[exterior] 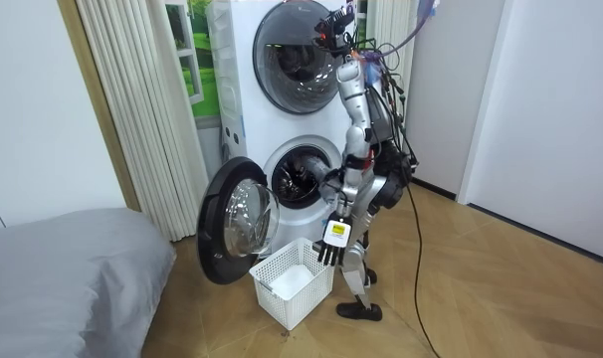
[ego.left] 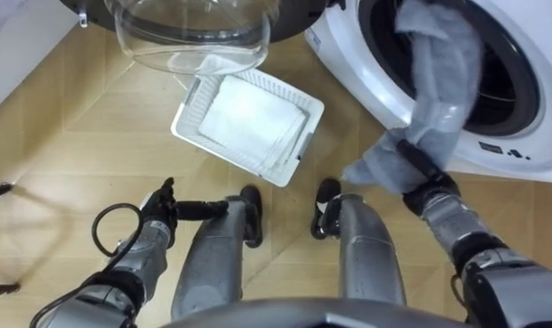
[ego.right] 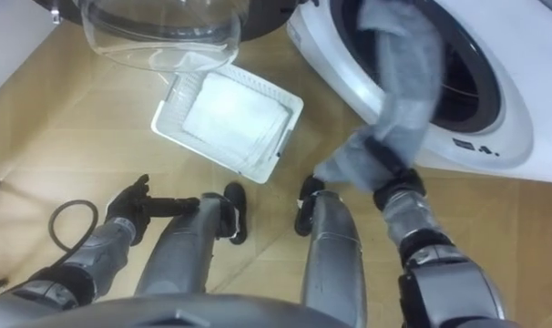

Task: Put towel into washing machine

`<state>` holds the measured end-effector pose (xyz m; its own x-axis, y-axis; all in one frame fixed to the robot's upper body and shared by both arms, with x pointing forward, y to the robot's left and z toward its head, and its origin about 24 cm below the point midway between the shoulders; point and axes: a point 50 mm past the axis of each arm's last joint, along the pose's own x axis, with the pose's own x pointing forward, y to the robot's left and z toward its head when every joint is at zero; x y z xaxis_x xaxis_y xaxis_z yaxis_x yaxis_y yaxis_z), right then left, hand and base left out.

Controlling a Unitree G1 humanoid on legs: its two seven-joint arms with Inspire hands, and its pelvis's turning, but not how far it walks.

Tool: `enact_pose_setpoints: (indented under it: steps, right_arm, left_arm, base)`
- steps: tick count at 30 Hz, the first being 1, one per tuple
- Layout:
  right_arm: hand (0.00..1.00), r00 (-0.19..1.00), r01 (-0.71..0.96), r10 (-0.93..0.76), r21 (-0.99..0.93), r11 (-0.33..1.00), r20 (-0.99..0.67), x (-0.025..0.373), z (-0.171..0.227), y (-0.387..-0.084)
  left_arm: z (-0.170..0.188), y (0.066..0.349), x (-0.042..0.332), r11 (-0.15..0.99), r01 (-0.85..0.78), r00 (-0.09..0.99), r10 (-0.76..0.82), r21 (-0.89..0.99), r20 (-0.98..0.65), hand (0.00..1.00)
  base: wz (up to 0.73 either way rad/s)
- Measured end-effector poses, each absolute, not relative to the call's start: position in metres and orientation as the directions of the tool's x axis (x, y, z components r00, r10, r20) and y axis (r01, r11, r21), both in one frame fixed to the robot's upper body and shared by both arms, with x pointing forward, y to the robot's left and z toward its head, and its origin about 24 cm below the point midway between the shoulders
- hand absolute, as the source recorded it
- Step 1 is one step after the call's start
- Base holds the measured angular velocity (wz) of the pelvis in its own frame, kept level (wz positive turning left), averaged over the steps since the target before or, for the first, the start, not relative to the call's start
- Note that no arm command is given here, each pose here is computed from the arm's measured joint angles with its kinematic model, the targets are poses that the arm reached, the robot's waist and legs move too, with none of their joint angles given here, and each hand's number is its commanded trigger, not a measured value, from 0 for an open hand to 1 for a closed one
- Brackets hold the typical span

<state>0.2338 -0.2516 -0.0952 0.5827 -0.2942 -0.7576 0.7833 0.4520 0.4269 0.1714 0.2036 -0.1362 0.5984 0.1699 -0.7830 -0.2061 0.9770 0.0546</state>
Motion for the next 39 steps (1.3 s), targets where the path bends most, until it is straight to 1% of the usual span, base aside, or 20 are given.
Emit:
enact_pose_setpoints:
  steps: [2,5,7,13,18,19,20,21,23,26,34,39]
  right_arm:
    - [1.0,0.593,0.789,-0.297,0.467,0.398,-0.749,0.241,-0.089,-0.256]
    - [1.0,0.606,0.786,-0.263,0.514,0.344,-0.751,0.25,-0.083,-0.253]
    - [1.0,0.642,0.763,-0.258,0.567,0.312,-0.722,0.262,-0.072,-0.254]
    - [1.0,0.697,0.717,-0.268,0.628,0.303,-0.665,0.288,-0.041,-0.271]
    - [1.0,0.737,0.675,-0.28,0.692,0.256,-0.615,0.304,-0.02,-0.279]
    - [0.92,0.746,0.664,-0.284,0.705,0.249,-0.602,0.307,-0.015,-0.282]
    - [0.26,0.751,0.659,-0.283,0.709,0.25,-0.597,0.309,-0.012,-0.282]
    - [0.0,0.756,0.652,-0.277,0.719,0.24,-0.593,0.311,-0.009,-0.283]
    - [0.0,0.762,0.645,-0.274,0.73,0.226,-0.587,0.314,-0.005,-0.282]
    - [0.0,0.761,0.639,-0.273,0.752,0.162,-0.589,0.316,-0.002,-0.283]
    - [0.0,0.698,0.68,-0.3,0.733,-0.01,-0.651,0.315,0.004,-0.295]
    - [0.0,0.661,0.701,-0.32,0.71,-0.058,-0.679,0.317,0.009,-0.297]
  left_arm:
    - [-0.135,0.205,0.174,0.976,-0.208,0.603,0.174,0.057,-0.778,0.0]
    - [-0.135,0.207,0.173,0.976,-0.208,0.603,0.178,0.062,-0.778,0.0]
    - [-0.134,0.211,0.173,0.973,-0.224,0.605,0.189,0.063,-0.773,0.0]
    - [-0.129,0.222,0.177,0.955,-0.287,0.615,0.241,0.072,-0.751,0.0]
    - [-0.13,0.223,0.172,0.954,-0.287,0.604,0.247,0.083,-0.757,0.0]
    - [-0.131,0.224,0.171,0.954,-0.286,0.602,0.248,0.085,-0.759,0.0]
    - [-0.131,0.225,0.17,0.954,-0.287,0.6,0.25,0.087,-0.76,0.0]
    - [-0.132,0.226,0.168,0.953,-0.288,0.596,0.253,0.091,-0.762,0.0]
    - [-0.131,0.228,0.168,0.955,-0.277,0.597,0.256,0.104,-0.76,0.0]
    - [-0.13,0.229,0.17,0.957,-0.267,0.602,0.258,0.114,-0.755,0.0]
    - [-0.13,0.223,0.17,0.946,-0.303,0.603,0.284,0.115,-0.746,0.0]
    - [-0.13,0.218,0.171,0.945,-0.306,0.605,0.285,0.113,-0.743,0.0]
  base:
    - [-0.03]
    - [-0.02]
    - [-0.03]
    - [0.05]
    - [0.04]
    - [0.13]
    - [0.15]
    - [0.09]
    - [0.03]
    - [0.0]
    - [0.06]
    - [-0.04]
